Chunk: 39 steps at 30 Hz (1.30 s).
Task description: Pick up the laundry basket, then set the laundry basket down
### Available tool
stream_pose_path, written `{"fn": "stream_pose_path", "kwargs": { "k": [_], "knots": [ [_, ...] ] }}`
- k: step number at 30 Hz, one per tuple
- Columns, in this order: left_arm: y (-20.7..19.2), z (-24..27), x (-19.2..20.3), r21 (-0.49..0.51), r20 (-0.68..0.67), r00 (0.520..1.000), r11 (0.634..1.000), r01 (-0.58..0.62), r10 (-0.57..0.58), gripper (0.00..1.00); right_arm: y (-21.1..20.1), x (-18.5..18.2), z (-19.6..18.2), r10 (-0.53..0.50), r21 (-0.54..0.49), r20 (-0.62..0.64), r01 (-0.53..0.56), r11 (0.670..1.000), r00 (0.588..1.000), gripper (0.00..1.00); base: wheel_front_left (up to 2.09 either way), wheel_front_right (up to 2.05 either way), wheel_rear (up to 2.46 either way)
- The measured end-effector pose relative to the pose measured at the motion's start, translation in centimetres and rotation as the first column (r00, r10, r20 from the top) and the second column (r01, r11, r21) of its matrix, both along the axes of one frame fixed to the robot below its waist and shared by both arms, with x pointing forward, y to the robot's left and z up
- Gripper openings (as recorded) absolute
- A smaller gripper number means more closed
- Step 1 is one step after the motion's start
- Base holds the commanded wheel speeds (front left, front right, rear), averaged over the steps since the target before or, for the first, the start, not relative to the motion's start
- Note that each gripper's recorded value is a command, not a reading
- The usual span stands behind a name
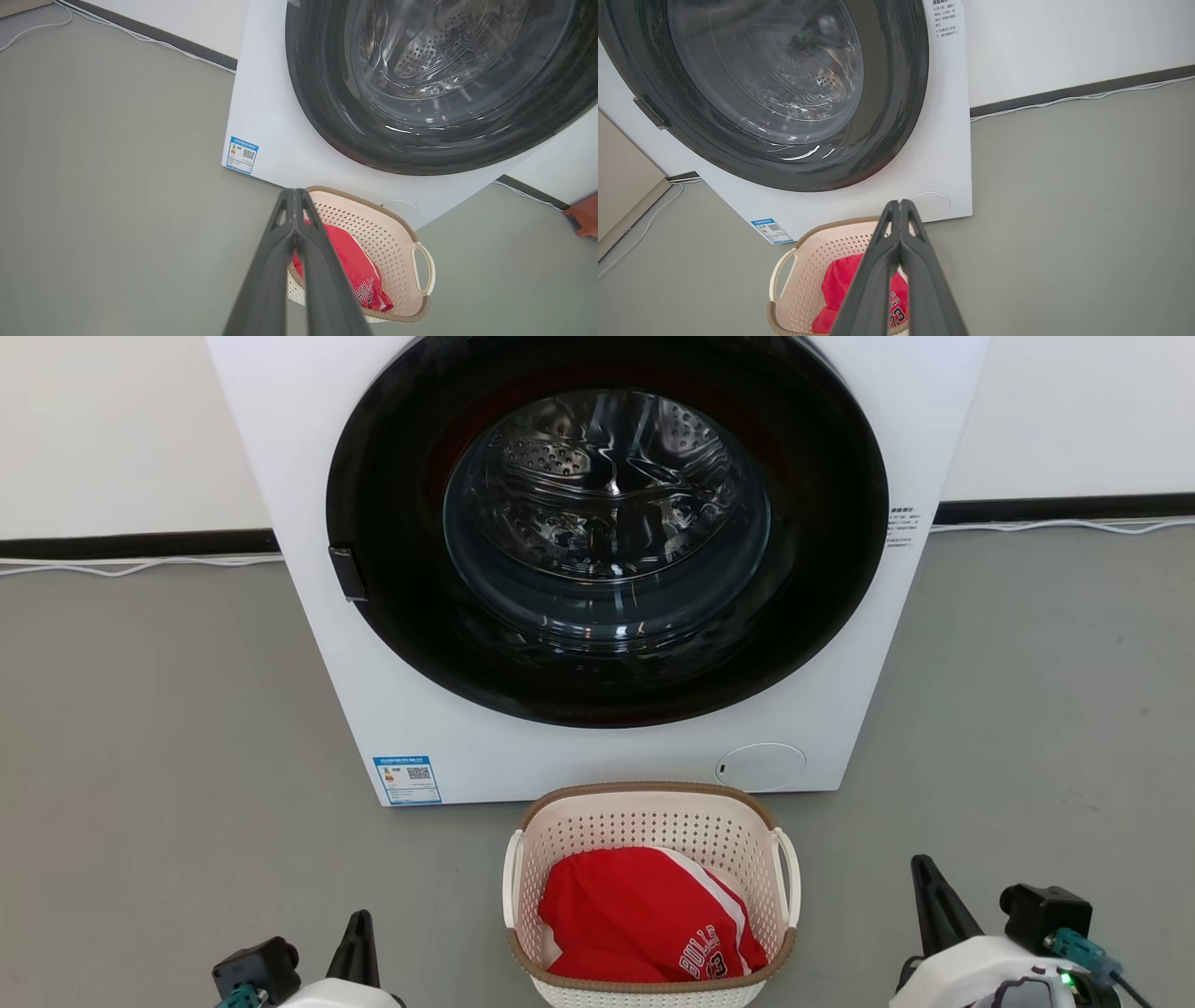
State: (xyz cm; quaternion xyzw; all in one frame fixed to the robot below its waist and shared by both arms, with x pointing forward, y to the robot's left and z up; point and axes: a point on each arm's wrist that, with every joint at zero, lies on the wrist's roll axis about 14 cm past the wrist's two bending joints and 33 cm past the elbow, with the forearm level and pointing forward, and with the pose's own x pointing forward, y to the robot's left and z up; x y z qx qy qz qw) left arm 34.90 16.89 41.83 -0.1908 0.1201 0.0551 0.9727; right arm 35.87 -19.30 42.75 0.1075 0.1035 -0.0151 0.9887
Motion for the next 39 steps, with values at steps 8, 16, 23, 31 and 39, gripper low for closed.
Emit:
{"fn": "stream_pose_path", "kwargs": {
  "k": [8,16,23,31,39],
  "knots": [
    [0.3,0.1,0.1,-0.084,-0.005,1.000,0.996,-0.028,0.028,0.00,-0.2,0.3,0.5,-0.036,0.089,0.007,0.035,0.995,0.999,0.00,0.00,0.00,0.00],
    [0.5,0.3,0.3,-0.165,-0.009,0.998,0.985,-0.055,0.054,0.00,-0.5,0.6,0.9,-0.071,0.179,0.014,0.067,0.982,0.997,0.00,0.00,0.00,0.00],
    [0.5,0.3,0.4,-0.237,-0.019,0.998,0.969,-0.068,0.066,0.00,-0.7,0.9,1.3,-0.097,0.256,0.016,0.090,0.962,0.995,0.00,0.00,0.00,0.00],
    [0.7,0.5,0.6,-0.317,-0.021,0.996,0.945,-0.086,0.083,0.00,-1.0,1.1,1.7,-0.129,0.347,0.015,0.116,0.931,0.991,0.00,0.00,0.00,0.00],
    [0.8,0.8,0.7,-0.385,-0.021,0.995,0.917,-0.101,0.100,0.00,-1.2,1.2,1.9,-0.154,0.423,0.011,0.134,0.896,0.988,0.00,0.00,0.00,0.00]
  ]
}}
